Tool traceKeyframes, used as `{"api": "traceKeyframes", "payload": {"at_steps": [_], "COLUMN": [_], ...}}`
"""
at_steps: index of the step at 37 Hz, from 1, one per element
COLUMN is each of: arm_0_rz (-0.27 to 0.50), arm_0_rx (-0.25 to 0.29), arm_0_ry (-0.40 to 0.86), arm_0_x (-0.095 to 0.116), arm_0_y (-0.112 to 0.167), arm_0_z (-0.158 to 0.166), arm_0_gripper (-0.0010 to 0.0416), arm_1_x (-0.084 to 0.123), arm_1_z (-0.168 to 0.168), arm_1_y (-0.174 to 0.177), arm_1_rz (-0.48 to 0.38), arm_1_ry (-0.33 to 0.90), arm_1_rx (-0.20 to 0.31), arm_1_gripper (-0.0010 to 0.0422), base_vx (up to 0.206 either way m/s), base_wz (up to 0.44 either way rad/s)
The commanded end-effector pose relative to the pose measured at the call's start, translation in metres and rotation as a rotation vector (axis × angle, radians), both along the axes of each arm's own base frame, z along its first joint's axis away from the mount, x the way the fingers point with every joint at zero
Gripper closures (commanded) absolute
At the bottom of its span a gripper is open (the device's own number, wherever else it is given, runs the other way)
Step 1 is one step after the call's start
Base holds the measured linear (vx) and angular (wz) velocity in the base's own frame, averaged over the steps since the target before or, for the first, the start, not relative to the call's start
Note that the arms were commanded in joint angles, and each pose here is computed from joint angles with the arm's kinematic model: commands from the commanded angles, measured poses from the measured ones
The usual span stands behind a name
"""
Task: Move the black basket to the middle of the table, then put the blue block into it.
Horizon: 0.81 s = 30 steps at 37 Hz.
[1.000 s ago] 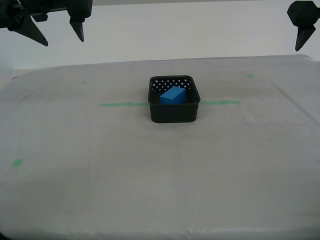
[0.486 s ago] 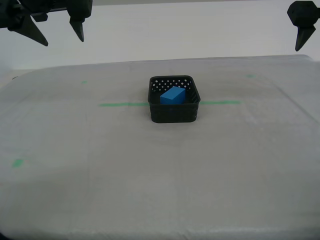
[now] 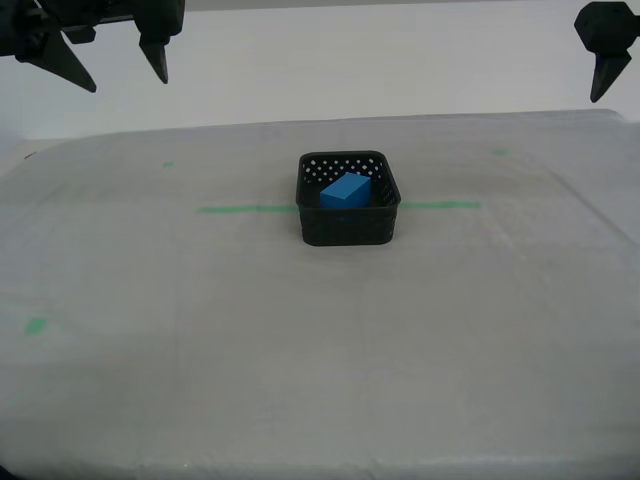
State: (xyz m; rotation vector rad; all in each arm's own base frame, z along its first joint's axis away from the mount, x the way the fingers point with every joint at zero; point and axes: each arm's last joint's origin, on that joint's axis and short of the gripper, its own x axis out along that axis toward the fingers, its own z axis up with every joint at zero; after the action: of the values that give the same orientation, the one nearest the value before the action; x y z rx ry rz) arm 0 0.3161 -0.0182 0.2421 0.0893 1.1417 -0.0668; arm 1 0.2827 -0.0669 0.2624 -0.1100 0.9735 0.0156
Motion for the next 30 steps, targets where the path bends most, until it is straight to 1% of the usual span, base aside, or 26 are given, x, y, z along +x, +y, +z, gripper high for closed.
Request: {"api": "traceKeyframes", "payload": {"at_steps": [1,30], "arm_0_rz": [0.003,0.003], "arm_0_rx": [-0.001,0.0], "arm_0_ry": [-0.001,-0.001], "arm_0_x": [0.0,0.0], "arm_0_y": [0.0003,0.0003], "arm_0_z": [0.0001,0.0001], "arm_0_gripper": [0.0007,0.0007], "arm_1_x": [0.0002,0.0002], "arm_1_z": [0.0003,0.0003], "arm_1_y": [-0.0001,-0.0002], "arm_1_rz": [0.0,0.0], "arm_1_ry": [-0.001,-0.001], "arm_1_rx": [0.0,-0.001], "arm_1_gripper": [0.0012,0.0012], "base_vx": [0.0,0.0], "base_wz": [0.0,0.0]}}
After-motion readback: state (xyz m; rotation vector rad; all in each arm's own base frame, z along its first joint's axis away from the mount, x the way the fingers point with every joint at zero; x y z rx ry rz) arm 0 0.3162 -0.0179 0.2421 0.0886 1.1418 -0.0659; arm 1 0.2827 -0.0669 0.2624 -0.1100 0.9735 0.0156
